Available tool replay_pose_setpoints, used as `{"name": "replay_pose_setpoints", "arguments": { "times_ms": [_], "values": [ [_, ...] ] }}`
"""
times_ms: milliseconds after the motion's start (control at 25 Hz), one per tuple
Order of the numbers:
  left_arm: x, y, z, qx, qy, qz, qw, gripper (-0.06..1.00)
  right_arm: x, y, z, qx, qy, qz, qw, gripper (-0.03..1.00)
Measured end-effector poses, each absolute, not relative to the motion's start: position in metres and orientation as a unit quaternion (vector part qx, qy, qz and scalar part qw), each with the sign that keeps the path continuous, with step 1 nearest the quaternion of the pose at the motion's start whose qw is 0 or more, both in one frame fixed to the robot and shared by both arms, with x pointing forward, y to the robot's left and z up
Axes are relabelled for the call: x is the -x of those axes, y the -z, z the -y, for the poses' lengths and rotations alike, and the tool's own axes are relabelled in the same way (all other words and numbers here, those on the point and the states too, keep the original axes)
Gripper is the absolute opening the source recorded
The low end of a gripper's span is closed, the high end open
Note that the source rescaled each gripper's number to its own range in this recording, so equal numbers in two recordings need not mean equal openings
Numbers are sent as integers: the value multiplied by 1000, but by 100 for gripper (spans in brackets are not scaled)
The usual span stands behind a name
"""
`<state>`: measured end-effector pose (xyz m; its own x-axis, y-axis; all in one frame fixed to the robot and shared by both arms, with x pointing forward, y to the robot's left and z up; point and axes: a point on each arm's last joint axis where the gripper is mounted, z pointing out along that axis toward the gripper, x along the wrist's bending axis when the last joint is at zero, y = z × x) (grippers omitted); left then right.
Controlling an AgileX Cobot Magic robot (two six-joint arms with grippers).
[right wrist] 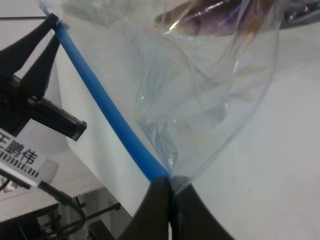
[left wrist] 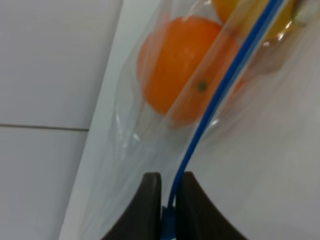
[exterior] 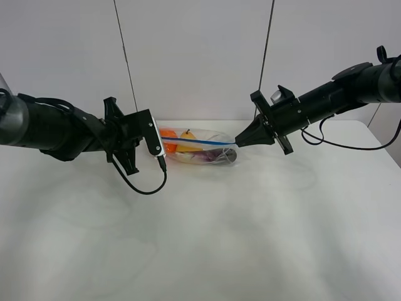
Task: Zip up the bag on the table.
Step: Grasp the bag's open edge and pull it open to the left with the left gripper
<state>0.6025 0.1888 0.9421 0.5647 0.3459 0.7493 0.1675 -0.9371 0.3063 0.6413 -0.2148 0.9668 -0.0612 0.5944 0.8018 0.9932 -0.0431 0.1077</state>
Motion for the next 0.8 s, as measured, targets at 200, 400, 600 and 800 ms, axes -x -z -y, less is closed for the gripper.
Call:
{"name": "replay_pose_setpoints", "arguments": {
  "times_ms": [200, 400, 600, 800],
  "values": [
    [-606, -943, -198, -879, -447, -140, 90, 0, -641, -967, 212, 624, 358, 636, 280, 0],
    [-607, -944, -199, -877, -458, -125, 81, 0, -641, -967, 212, 623, 358, 637, 280, 0],
    [-611, -945, -212, -874, -464, -128, 68, 0, -641, -967, 211, 623, 359, 636, 281, 0],
    [-614, -944, -227, -872, -464, -142, 59, 0, -641, -968, 211, 624, 361, 633, 282, 0]
  ]
}}
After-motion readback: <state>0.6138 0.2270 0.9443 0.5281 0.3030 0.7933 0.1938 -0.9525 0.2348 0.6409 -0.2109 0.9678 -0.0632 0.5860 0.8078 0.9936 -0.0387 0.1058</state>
